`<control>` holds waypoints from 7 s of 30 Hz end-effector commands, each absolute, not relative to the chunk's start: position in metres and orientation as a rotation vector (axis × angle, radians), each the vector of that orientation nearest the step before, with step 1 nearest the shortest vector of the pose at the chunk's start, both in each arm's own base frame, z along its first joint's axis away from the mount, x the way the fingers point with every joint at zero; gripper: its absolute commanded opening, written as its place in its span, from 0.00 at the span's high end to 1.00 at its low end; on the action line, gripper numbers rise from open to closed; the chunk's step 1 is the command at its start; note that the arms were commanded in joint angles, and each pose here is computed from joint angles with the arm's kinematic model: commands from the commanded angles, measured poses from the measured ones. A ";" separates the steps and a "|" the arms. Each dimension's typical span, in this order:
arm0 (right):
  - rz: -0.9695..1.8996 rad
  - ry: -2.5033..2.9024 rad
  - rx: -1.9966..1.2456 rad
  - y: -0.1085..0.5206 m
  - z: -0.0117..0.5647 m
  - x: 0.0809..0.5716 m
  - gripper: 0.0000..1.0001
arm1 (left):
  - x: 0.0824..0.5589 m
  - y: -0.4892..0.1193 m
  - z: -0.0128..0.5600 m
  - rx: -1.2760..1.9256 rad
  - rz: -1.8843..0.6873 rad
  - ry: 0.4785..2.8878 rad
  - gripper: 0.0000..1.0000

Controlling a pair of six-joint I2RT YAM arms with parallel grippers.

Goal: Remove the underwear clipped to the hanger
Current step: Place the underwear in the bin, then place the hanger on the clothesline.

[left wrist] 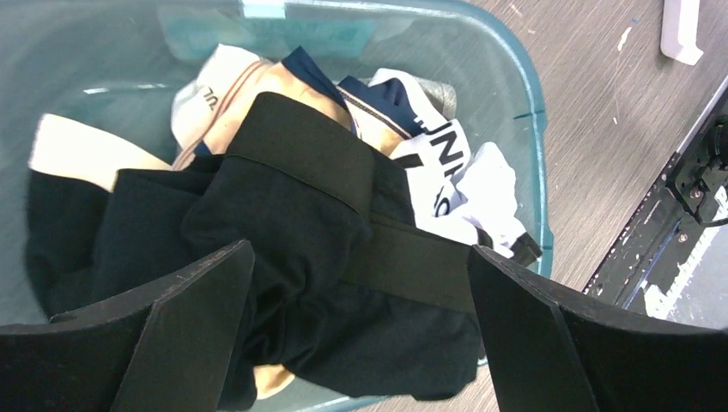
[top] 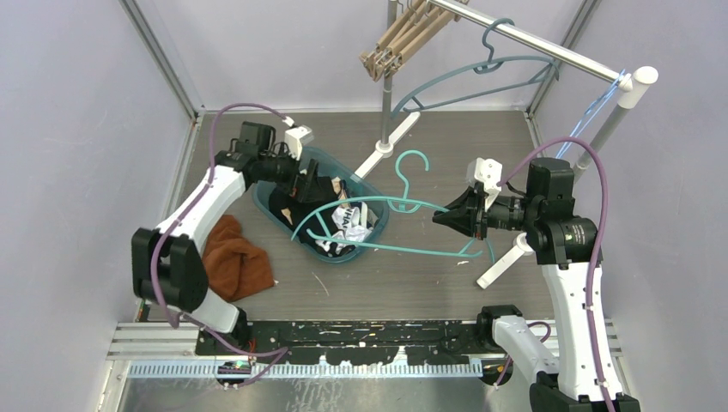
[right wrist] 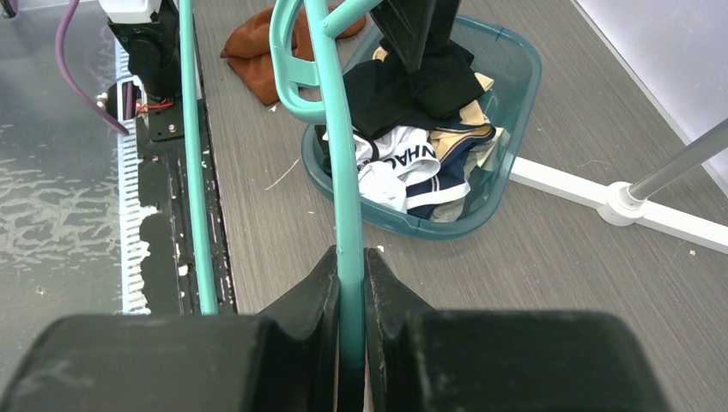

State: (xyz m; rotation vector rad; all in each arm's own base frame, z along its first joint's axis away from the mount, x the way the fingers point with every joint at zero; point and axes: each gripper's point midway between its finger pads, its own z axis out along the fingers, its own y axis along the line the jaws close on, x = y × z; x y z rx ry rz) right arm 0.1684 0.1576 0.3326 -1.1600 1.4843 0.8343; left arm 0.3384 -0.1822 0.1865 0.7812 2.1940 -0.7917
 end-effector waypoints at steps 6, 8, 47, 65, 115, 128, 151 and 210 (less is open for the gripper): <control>0.822 1.432 -1.170 0.159 0.344 0.171 0.99 | 0.367 -0.168 0.109 0.732 -0.658 2.409 0.03; 0.826 1.435 -1.169 0.160 0.344 0.172 0.99 | 0.372 -0.159 0.091 0.729 -0.581 2.458 0.02; 0.631 1.422 -1.409 0.185 0.329 0.194 0.99 | 0.237 -0.146 0.372 0.985 -0.620 1.827 0.02; 0.584 1.367 -1.403 0.189 0.353 0.197 0.99 | 0.176 -0.206 0.350 1.142 -1.125 1.797 0.11; 0.646 1.444 -1.284 0.190 0.348 0.195 0.25 | 0.161 -0.208 0.335 1.171 -1.099 1.767 1.00; 0.552 1.491 -1.174 0.177 0.397 0.204 0.04 | 0.179 -0.199 0.351 1.159 -0.915 1.786 1.00; 0.683 1.530 -1.464 0.174 0.308 0.155 0.05 | 0.238 -0.264 0.425 1.177 -0.777 1.669 1.00; 0.628 1.638 -1.375 0.182 0.142 0.202 0.10 | 0.344 -0.472 0.485 0.923 -0.604 1.296 1.00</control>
